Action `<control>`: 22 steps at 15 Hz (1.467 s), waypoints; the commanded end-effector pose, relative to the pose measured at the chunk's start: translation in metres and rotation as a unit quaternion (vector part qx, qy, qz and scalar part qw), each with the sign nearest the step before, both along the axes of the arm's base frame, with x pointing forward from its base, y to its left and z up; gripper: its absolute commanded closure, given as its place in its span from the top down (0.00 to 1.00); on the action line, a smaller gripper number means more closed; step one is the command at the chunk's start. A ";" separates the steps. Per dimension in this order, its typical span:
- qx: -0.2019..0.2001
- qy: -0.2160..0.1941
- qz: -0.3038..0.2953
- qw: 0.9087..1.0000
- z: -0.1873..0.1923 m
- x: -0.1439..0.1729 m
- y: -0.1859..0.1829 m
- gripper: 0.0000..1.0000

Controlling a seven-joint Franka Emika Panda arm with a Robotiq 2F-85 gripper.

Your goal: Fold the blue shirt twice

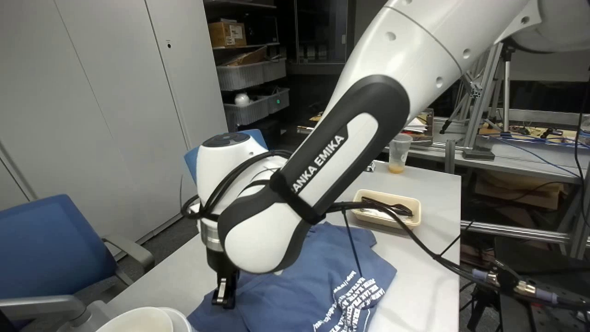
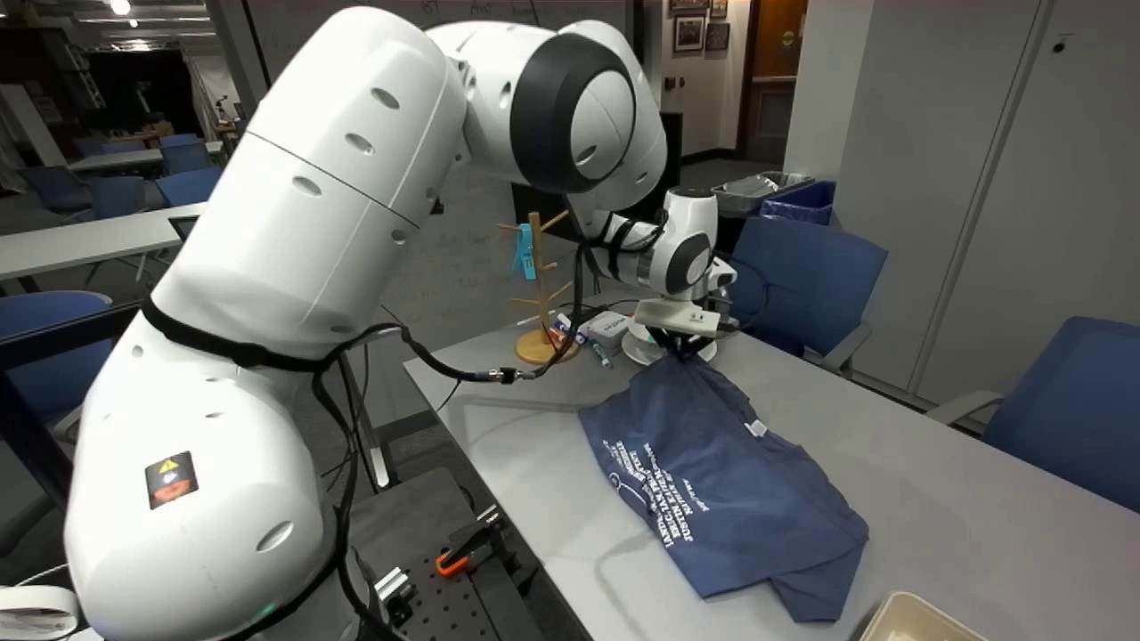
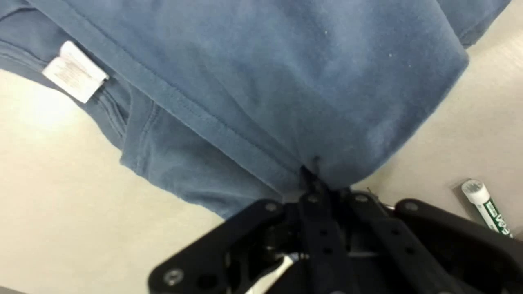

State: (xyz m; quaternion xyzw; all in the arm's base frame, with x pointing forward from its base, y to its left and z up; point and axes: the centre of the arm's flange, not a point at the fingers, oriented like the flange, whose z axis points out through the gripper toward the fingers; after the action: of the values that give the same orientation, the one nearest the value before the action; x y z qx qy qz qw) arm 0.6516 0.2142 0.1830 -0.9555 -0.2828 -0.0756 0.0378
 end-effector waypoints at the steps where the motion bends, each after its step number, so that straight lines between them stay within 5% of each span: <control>1: 0.026 -0.010 -0.001 1.000 0.031 -0.031 -0.040 0.02; 6: 0.028 -0.041 -0.029 0.998 0.049 -0.056 -0.100 0.02; 13: -0.051 -0.093 -0.120 0.987 0.071 -0.089 -0.204 0.02; 17: -0.103 -0.075 -0.154 0.980 0.057 -0.096 -0.249 0.02; 18: -0.109 -0.064 -0.157 0.979 0.052 -0.098 -0.253 0.34; 22: -0.122 -0.040 -0.161 0.979 0.038 -0.102 -0.256 0.57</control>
State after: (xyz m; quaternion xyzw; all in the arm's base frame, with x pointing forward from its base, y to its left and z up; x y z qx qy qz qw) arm 0.5542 -0.0517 0.2252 -0.9811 -0.1363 -0.1037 -0.0896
